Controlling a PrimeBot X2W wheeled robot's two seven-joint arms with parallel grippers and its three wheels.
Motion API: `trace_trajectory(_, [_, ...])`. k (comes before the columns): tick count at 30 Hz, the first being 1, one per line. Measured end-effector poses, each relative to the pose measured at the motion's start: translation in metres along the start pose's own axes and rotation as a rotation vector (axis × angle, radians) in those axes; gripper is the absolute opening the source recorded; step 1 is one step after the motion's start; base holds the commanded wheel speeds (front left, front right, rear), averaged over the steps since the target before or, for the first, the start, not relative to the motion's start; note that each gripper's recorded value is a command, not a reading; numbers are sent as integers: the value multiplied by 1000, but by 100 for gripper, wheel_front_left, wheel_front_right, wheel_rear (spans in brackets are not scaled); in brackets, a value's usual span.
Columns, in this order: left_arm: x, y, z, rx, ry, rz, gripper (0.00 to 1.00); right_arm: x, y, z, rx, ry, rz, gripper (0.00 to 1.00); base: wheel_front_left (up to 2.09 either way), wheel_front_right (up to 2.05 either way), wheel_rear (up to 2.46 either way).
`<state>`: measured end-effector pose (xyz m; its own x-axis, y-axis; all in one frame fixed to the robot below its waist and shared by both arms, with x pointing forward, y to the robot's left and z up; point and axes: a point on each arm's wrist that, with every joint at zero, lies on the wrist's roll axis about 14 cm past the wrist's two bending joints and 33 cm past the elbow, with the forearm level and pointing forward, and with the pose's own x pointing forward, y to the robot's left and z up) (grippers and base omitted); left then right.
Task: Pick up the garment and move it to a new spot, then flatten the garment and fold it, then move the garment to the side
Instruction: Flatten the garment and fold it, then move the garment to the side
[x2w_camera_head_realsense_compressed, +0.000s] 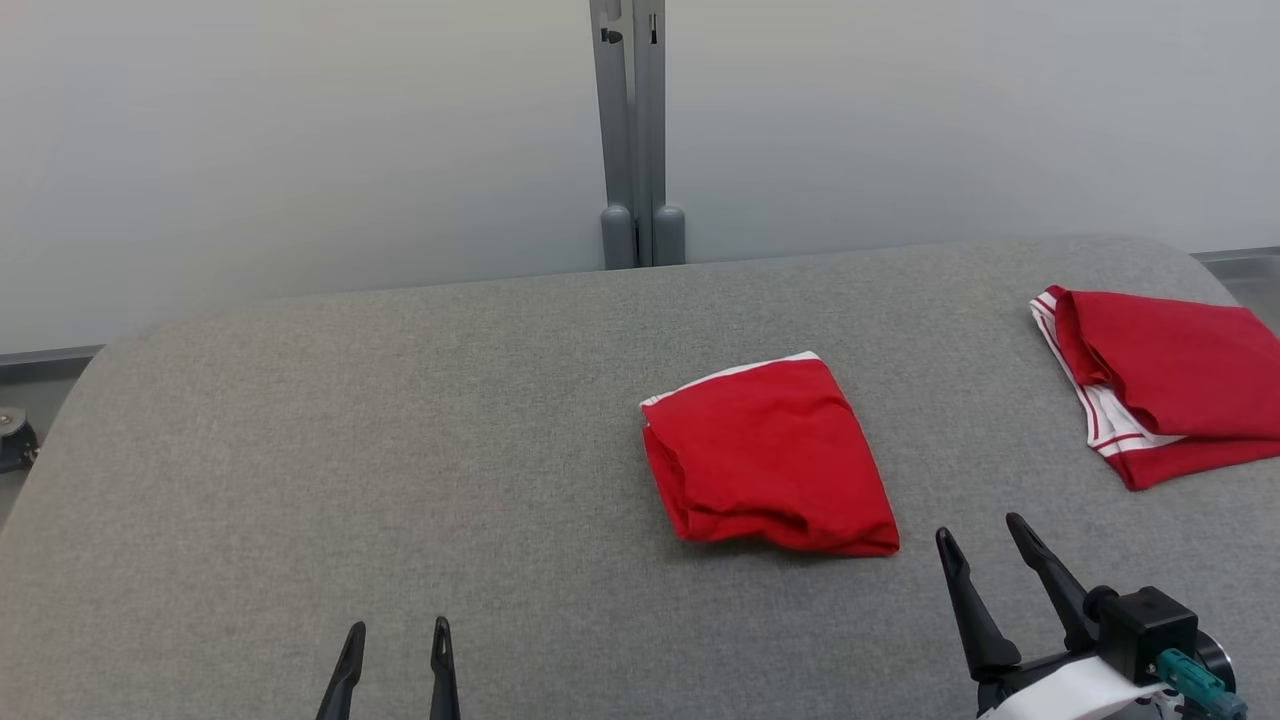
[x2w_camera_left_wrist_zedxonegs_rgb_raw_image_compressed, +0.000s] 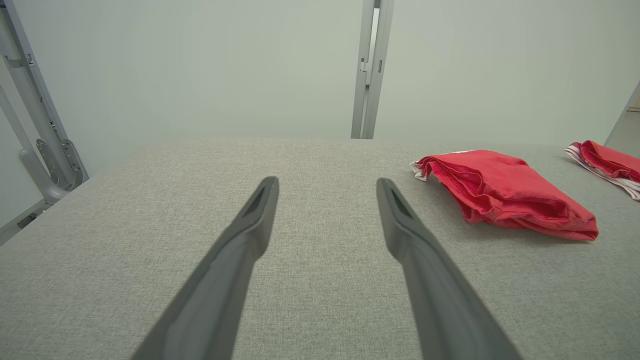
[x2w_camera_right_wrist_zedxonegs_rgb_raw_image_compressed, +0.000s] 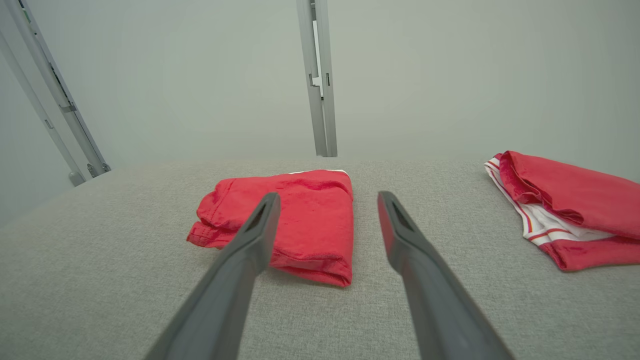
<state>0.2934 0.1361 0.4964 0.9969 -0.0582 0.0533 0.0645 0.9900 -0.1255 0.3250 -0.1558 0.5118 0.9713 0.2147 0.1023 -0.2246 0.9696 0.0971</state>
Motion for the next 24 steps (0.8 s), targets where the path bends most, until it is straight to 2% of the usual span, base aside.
trace_trajectory(24, [-7, 2, -10, 1, 30, 9, 100, 3, 11, -6, 5, 17, 36, 100, 0, 0, 0])
